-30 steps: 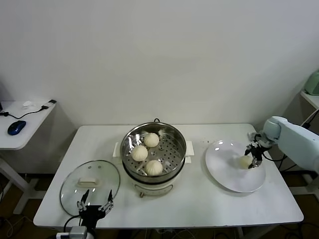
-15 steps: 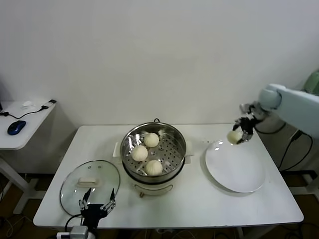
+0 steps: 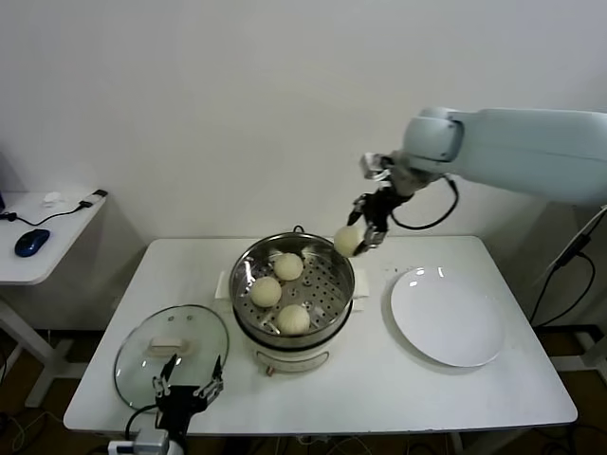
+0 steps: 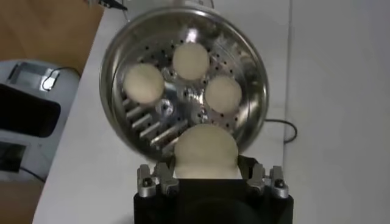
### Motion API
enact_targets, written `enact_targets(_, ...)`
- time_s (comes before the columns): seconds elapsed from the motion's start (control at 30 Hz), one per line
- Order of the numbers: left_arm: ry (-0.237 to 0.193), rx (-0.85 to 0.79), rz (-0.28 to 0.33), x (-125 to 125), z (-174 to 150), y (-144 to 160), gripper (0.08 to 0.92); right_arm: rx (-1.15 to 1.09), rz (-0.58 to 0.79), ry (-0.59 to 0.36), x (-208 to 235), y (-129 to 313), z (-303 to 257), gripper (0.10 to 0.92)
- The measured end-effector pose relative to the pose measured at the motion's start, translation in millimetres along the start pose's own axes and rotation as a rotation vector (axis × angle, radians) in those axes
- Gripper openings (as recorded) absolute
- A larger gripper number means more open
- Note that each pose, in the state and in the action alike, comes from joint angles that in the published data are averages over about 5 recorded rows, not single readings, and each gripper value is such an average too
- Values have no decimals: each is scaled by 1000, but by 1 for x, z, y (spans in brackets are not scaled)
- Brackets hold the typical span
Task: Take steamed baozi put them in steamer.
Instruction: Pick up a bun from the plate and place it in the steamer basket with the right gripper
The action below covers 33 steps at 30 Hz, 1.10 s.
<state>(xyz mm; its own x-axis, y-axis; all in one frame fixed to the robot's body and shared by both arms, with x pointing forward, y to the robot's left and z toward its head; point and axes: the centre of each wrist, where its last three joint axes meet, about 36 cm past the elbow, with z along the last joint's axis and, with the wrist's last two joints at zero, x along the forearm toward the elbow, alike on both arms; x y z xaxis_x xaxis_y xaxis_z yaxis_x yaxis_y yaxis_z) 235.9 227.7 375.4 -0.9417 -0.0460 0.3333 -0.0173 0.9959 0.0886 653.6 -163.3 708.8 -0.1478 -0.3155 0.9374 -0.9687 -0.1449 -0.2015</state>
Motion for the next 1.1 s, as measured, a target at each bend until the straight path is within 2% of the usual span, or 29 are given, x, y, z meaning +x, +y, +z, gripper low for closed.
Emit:
enact_targets(0.23, 3, 7, -4, 1, 0, 2, 823, -7, -29, 37, -55, 9, -32, 679)
enact_targets(0.63, 5, 16, -2, -1, 1, 2, 823, -18, -43, 99, -123, 23, -33, 679)
enact_targets(0.77, 7, 18, -3, -1, 2, 3, 823, -20, -41, 108, -133, 25, -32, 697)
enact_targets(0.9, 9, 18, -3, -1, 2, 3, 823, -19, -38, 105, -135, 24, -33, 771)
enact_targets(1.0, 9, 18, -3, 0, 2, 3, 823, -17, -38, 90, -133, 21, -33, 813)
enact_targets(1.1, 8, 17, -4, 1, 1, 4, 823, -19, -38, 59, -124, 16, -33, 821)
